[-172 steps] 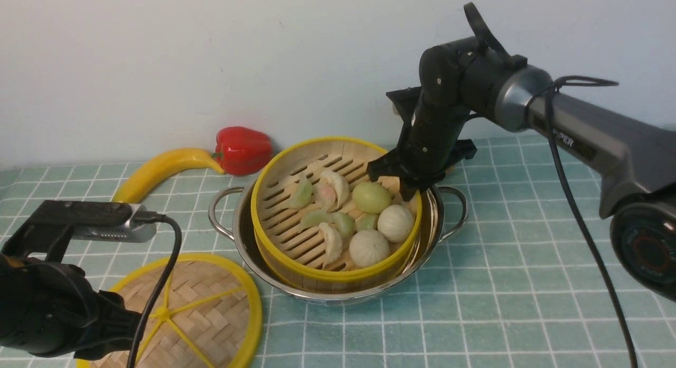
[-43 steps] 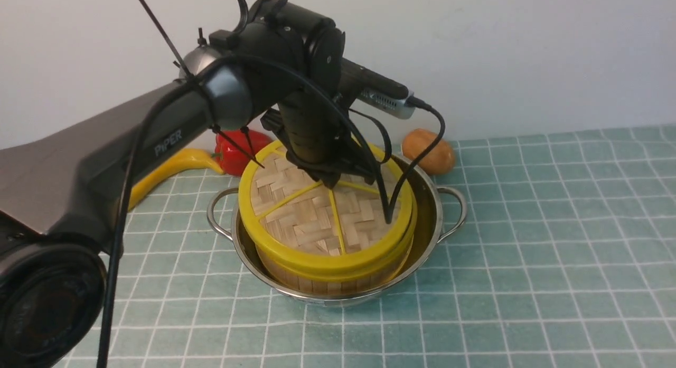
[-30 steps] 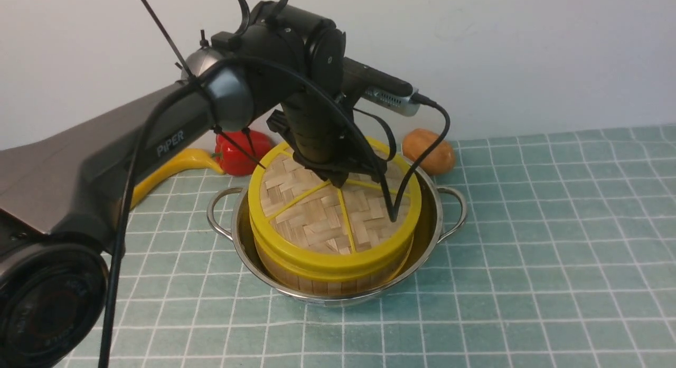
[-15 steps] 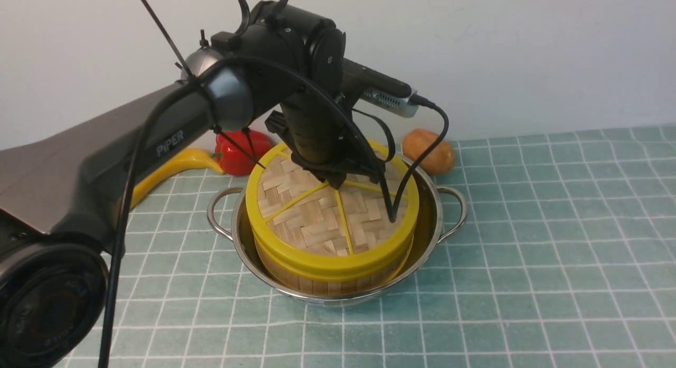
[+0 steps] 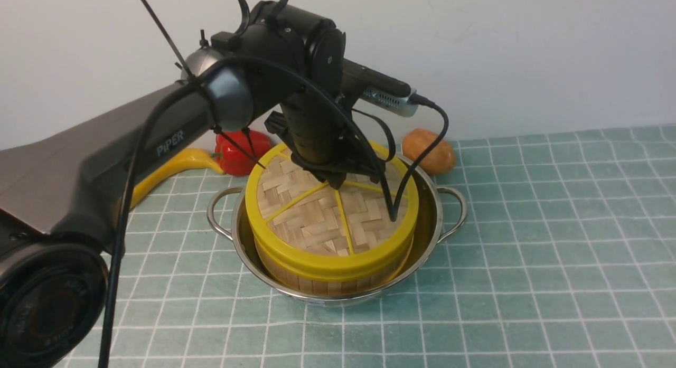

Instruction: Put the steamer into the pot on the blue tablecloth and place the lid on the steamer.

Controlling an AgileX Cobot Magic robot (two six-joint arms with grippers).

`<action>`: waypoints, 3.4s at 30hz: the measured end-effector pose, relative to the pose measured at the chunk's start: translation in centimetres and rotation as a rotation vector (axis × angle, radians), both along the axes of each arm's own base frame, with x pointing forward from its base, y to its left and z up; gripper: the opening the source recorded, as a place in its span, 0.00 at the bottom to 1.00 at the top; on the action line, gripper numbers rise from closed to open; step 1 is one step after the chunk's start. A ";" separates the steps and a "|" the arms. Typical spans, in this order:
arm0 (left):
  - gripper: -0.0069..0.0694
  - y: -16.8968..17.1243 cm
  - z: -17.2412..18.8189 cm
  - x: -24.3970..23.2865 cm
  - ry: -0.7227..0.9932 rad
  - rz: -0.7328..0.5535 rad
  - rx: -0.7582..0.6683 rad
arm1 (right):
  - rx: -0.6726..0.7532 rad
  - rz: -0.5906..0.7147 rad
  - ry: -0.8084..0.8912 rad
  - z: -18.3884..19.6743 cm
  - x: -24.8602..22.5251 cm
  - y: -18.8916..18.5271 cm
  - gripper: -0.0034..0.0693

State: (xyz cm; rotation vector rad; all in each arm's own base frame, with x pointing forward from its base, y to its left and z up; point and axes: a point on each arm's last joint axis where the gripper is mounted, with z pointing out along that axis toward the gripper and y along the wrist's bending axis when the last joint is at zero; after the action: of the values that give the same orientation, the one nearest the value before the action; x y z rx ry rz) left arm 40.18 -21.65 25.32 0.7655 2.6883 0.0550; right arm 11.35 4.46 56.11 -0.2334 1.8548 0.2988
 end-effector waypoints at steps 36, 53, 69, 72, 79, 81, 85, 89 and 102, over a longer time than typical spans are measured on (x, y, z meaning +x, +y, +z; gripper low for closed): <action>0.70 0.4 2.4 0.9 -0.113 0.010 0.033 | 0.002 0.002 0.001 0.0 0.0 0.0 0.55; 0.18 7.9 23.6 -11.8 -0.523 0.049 -0.177 | -0.065 -0.027 -0.115 -0.4 -4.8 -2.9 0.50; 0.06 13.9 16.7 -24.2 -0.443 0.005 -0.235 | -0.161 -0.137 0.080 -15.8 -9.5 -6.3 0.05; 0.07 14.5 13.3 -26.2 -0.412 -0.005 -0.283 | -0.185 -0.136 0.116 -18.3 -9.3 -6.3 0.03; 0.08 15.6 8.5 -29.6 -0.378 -0.001 -0.379 | -0.157 -0.107 0.170 -21.3 -8.2 -5.3 0.03; 0.08 15.7 8.5 -30.0 -0.374 0.005 -0.406 | -0.142 -0.092 0.187 -21.6 -8.1 -5.0 0.03; 0.09 15.7 8.6 -30.7 -0.355 0.015 -0.454 | -0.079 -0.045 0.225 -21.9 -8.3 -4.4 0.04; 0.10 15.7 8.5 -30.7 -0.349 0.016 -0.453 | -0.004 0.015 0.264 -22.1 -8.6 -3.6 0.04; 0.12 18.7 8.8 -31.8 -0.620 -0.013 -0.289 | 0.121 0.118 0.329 -22.0 -9.2 -2.4 0.08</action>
State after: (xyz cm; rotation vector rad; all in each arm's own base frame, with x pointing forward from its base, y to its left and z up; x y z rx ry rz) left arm 8.42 -2.92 34.17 0.5591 2.0439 -0.0855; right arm 2.16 2.04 34.08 -0.2201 2.1422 0.5562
